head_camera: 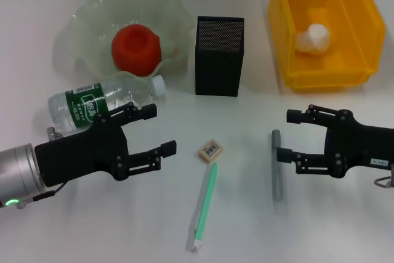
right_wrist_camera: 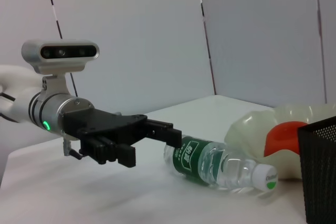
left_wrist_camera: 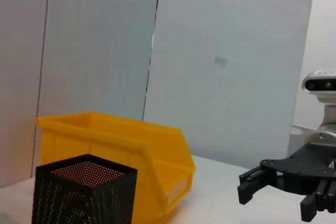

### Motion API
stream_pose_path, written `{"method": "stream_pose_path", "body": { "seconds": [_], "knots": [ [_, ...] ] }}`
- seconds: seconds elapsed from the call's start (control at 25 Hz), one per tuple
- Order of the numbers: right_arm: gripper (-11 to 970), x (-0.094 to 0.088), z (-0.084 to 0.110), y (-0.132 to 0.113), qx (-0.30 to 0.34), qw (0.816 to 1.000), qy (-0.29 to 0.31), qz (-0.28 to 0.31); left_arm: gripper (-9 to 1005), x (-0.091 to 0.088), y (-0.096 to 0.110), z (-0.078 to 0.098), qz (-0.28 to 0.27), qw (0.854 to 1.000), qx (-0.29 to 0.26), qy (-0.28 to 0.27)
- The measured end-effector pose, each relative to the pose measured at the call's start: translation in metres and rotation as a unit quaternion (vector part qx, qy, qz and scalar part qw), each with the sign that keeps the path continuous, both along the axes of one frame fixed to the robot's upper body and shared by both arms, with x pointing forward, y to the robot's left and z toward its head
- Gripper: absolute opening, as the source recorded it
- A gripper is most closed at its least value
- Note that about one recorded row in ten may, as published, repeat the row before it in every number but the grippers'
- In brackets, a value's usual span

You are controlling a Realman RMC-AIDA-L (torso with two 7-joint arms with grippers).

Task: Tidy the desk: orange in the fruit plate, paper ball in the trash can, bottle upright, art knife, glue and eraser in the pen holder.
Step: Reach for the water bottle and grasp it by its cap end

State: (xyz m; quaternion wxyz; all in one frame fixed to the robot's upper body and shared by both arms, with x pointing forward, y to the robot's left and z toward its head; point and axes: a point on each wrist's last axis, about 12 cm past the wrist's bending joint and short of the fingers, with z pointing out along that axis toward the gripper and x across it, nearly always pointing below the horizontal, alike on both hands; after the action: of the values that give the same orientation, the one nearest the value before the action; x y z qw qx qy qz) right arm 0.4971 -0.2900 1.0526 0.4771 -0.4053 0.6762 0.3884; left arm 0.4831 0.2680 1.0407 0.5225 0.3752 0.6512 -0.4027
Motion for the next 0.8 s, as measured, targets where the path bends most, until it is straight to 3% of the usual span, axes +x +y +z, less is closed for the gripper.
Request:
{"method": "stream_pose_path", "body": {
  "seconds": [0.4,0.6,0.68,0.72,0.8],
  "knots": [
    [829,0.001,0.0,0.002,-0.002,1.0,0.0,0.004,812,0.005,0.003,0.002,0.01,1.0,0.004,-0.004],
    [829,0.004,-0.002,0.003,-0.009,1.0,0.0,-0.001,811,0.034,0.017,0.022,0.062,0.998,0.01,-0.016],
    [829,0.004,-0.002,0.003,-0.01,1.0,0.0,-0.001,811,0.034,0.017,0.022,0.062,0.998,0.01,-0.016],
    [829,0.004,-0.002,0.003,-0.01,1.0,0.0,-0.001,811,0.052,0.03,0.037,0.071,0.996,0.045,-0.014],
    [829,0.004,-0.002,0.003,-0.01,1.0,0.001,-0.001,811,0.057,0.035,0.044,0.068,0.996,0.059,-0.011]
  ]
}}
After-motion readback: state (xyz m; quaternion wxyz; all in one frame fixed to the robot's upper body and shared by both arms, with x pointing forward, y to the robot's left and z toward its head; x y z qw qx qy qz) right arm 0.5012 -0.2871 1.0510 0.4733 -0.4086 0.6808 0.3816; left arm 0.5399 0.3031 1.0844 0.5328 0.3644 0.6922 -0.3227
